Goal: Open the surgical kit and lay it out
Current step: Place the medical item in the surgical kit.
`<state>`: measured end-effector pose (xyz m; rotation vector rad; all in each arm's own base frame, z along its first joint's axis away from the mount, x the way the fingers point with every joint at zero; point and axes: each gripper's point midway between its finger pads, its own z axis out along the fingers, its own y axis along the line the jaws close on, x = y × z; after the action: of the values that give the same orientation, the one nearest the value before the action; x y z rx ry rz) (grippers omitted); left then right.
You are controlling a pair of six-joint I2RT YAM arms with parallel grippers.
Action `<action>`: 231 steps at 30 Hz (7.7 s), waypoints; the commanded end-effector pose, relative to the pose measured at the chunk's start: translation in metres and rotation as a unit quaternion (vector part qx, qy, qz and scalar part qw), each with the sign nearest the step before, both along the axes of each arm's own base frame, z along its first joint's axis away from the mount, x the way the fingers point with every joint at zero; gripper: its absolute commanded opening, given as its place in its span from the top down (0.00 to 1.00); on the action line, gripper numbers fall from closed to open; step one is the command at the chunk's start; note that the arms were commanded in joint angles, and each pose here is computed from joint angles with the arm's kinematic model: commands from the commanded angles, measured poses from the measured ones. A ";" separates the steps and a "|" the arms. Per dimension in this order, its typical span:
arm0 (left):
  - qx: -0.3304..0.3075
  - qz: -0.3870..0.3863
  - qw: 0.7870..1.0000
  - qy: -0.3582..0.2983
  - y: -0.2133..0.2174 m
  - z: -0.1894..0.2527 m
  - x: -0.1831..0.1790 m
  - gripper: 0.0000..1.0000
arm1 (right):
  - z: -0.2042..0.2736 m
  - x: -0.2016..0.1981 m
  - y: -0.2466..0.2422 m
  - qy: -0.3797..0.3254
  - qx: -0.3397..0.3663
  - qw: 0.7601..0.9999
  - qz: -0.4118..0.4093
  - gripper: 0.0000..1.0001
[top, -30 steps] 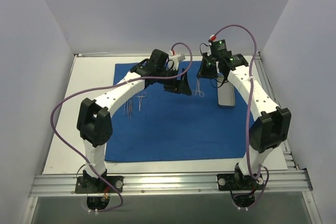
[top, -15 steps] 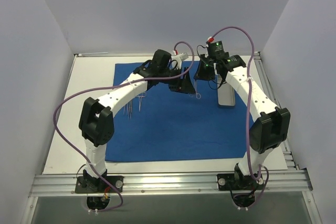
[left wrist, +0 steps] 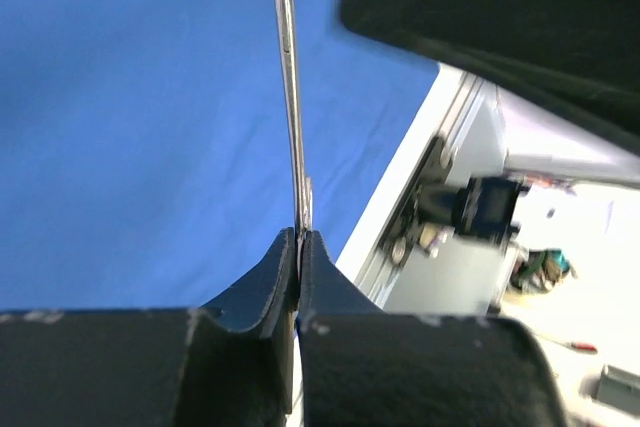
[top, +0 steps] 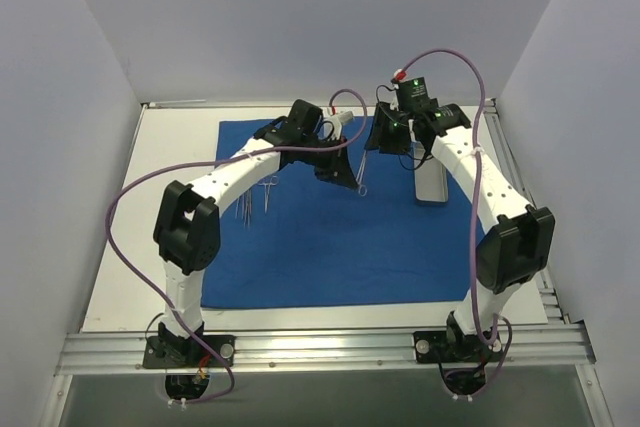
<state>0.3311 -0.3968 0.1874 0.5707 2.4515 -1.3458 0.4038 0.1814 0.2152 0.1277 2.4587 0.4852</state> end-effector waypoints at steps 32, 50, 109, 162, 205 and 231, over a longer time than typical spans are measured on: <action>-0.007 -0.168 0.981 0.096 0.076 0.033 -0.151 0.94 | 0.016 -0.161 0.039 -0.299 -0.312 0.707 0.560 0.49; -0.024 -0.203 0.974 0.096 0.060 0.038 -0.166 0.93 | -0.001 -0.174 0.057 -0.313 -0.281 0.691 0.588 0.53; 0.018 0.284 0.953 -0.105 0.177 0.099 0.004 0.06 | -0.028 -0.134 0.036 -0.203 -0.217 0.903 0.310 1.00; 0.162 0.480 0.852 0.135 0.095 0.067 0.009 0.39 | 0.011 -0.098 0.096 -0.225 -0.218 0.941 0.128 1.00; 0.151 0.350 0.921 0.079 0.066 0.048 0.019 0.98 | 0.025 -0.110 0.117 -0.237 -0.180 0.945 0.137 0.62; 0.336 0.143 0.930 -0.030 0.118 -0.030 0.024 0.98 | 0.046 -0.102 -0.060 -0.216 -0.170 0.959 -0.074 0.23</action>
<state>0.3573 -0.2919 0.1608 0.1680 2.7841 -0.4116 0.3091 0.1352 0.2678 0.0071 2.0171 0.0232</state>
